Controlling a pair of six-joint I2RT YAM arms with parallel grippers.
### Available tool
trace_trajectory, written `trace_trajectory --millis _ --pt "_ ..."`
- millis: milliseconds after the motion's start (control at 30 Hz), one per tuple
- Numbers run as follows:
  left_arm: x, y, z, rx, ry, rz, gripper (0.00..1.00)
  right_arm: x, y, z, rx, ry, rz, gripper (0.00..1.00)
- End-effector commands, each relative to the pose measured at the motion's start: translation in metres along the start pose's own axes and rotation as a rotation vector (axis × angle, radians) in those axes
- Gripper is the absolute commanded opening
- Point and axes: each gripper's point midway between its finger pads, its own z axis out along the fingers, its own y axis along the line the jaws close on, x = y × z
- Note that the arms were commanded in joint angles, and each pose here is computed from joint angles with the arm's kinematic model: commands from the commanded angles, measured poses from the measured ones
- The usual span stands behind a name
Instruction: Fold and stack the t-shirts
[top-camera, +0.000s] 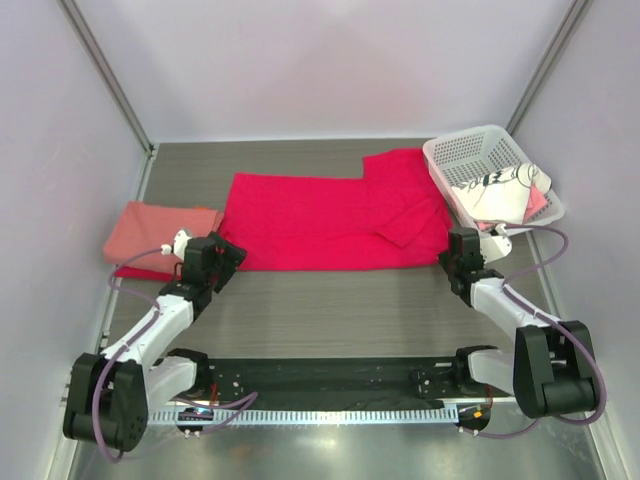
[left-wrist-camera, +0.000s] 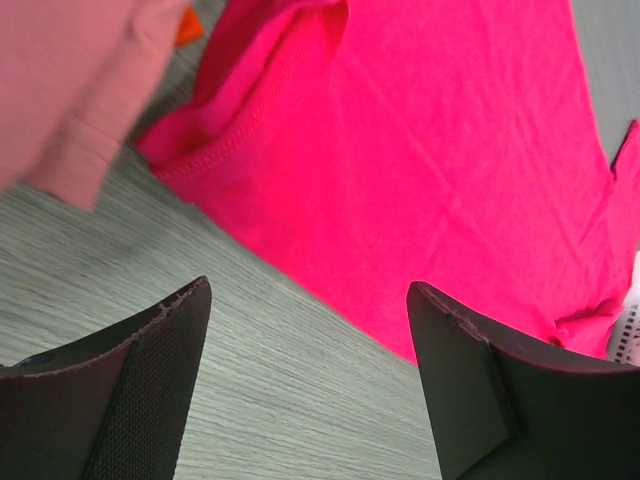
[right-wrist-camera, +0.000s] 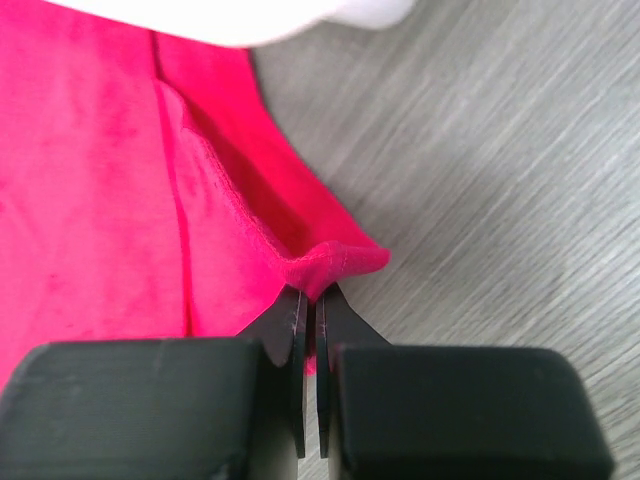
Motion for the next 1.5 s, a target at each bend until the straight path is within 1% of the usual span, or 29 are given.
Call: trace_trajectory --millis 0,67,100,200,367,500,533,600,667,700,767,800,833,867,900,933,1033,1233,1400,1467 --pt "-0.001 -0.015 0.006 0.027 -0.042 -0.036 0.79 -0.019 0.002 -0.004 -0.011 -0.084 0.012 0.01" --pt "0.005 -0.006 0.011 -0.012 -0.035 -0.044 0.76 -0.019 0.0 -0.006 -0.014 -0.086 0.02 0.01" --pt "0.005 -0.009 0.013 -0.004 -0.044 -0.069 0.75 -0.019 0.0 -0.006 -0.018 -0.085 0.021 0.01" --pt "0.012 0.003 0.021 -0.039 -0.048 -0.092 0.72 -0.016 0.0 -0.006 -0.033 -0.08 0.034 0.01" --pt "0.017 0.019 0.036 -0.088 -0.077 -0.135 0.64 -0.01 -0.003 -0.004 -0.042 -0.068 0.049 0.01" --pt "0.012 0.025 0.045 -0.121 -0.12 -0.135 0.6 -0.006 -0.005 -0.005 -0.053 -0.061 0.065 0.01" --pt "0.006 0.027 0.046 -0.135 -0.15 -0.136 0.56 -0.006 -0.004 -0.005 -0.057 -0.063 0.066 0.01" --pt "0.003 0.031 0.047 -0.158 -0.165 -0.129 0.52 -0.007 -0.005 -0.006 -0.057 -0.07 0.069 0.01" --pt "-0.003 0.034 0.046 -0.186 -0.192 -0.119 0.43 -0.01 -0.005 -0.008 -0.065 -0.08 0.073 0.01" --pt "-0.004 0.037 0.044 -0.201 -0.197 -0.115 0.34 -0.01 -0.006 -0.008 -0.063 -0.082 0.074 0.01" --pt "-0.008 0.039 0.044 -0.214 -0.22 -0.112 0.28 -0.011 -0.004 -0.01 -0.07 -0.087 0.076 0.01" --pt "-0.008 0.041 0.043 -0.221 -0.224 -0.11 0.27 -0.012 -0.004 -0.01 -0.07 -0.091 0.078 0.01" --pt "-0.009 0.042 0.044 -0.226 -0.228 -0.109 0.2 -0.012 -0.004 -0.01 -0.072 -0.09 0.079 0.01" --pt "-0.01 0.042 0.044 -0.229 -0.233 -0.105 0.16 -0.012 -0.004 -0.011 -0.074 -0.09 0.079 0.01" --pt "-0.01 0.043 0.045 -0.236 -0.232 -0.096 0.06 -0.013 -0.004 -0.011 -0.072 -0.092 0.08 0.01" --pt "-0.011 0.041 0.047 -0.237 -0.235 -0.09 0.0 -0.013 -0.004 -0.011 -0.073 -0.092 0.079 0.01" --pt "-0.016 0.041 0.052 -0.257 -0.231 -0.065 0.0 -0.013 -0.004 -0.012 -0.073 -0.093 0.077 0.01" --pt "-0.022 0.04 0.055 -0.256 -0.217 -0.08 0.0 -0.02 -0.004 -0.018 -0.08 -0.113 0.079 0.01" --pt "-0.029 0.028 0.044 -0.23 -0.218 -0.069 0.0 -0.028 0.0 -0.024 -0.093 -0.133 0.089 0.01" --pt "-0.034 0.017 0.04 -0.205 -0.213 -0.055 0.0 -0.028 0.003 -0.027 -0.104 -0.126 0.075 0.01"
